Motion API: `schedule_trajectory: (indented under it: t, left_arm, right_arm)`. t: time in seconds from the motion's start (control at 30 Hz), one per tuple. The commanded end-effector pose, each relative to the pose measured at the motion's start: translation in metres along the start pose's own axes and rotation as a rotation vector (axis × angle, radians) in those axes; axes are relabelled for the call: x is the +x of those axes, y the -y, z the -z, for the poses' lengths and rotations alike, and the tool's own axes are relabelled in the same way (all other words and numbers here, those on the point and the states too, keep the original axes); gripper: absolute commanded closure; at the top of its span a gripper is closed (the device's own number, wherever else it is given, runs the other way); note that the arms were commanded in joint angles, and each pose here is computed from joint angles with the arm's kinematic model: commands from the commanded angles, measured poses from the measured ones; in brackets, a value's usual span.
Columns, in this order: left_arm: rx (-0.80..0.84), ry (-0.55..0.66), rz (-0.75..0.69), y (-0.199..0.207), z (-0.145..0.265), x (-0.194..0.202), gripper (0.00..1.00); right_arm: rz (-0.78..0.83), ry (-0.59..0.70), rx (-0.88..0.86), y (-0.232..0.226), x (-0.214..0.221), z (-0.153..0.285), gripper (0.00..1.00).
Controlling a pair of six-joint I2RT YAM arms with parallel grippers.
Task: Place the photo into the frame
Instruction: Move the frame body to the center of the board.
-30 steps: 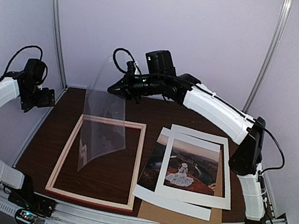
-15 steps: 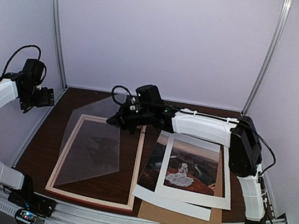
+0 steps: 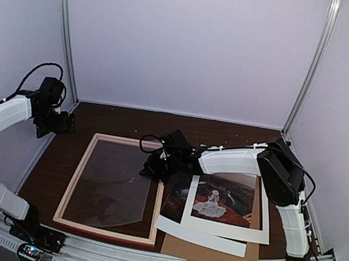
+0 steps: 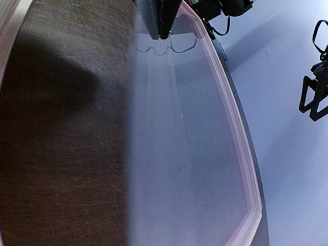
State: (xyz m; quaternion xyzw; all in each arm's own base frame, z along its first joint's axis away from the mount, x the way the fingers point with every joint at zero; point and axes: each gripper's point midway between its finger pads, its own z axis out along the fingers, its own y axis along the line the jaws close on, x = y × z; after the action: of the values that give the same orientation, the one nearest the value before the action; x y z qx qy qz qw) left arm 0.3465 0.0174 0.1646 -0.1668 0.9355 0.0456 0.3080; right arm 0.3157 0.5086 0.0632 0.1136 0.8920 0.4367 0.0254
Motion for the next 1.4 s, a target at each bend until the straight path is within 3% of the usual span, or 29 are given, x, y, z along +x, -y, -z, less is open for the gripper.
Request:
schedule_trajectory:
  t: [0.0, 0.6, 1.1, 1.23, 1.37]
  left_arm:
    - [0.050, -0.016, -0.001, 0.015, -0.013, 0.007, 0.02]
    - [0.117, -0.137, -0.070, 0.046, -0.047, 0.047, 0.02]
    - [0.150, -0.178, -0.079, 0.053, -0.060, 0.068, 0.03]
    - [0.162, -0.227, -0.077, 0.055, -0.069, 0.084, 0.09]
    - [0.153, -0.274, -0.086, 0.055, -0.082, 0.096, 0.24]
  right_arm:
    - [0.061, 0.061, -0.019, -0.018, -0.005, 0.025, 1.00]
    - [0.087, 0.089, -0.014, -0.010, -0.004, 0.026, 1.00]
    - [0.095, 0.075, -0.081, -0.032, -0.003, 0.026, 1.00]
    - [0.121, 0.081, -0.073, -0.035, -0.007, 0.031, 1.00]
    - [0.133, 0.074, -0.066, -0.034, -0.011, 0.031, 1.00]
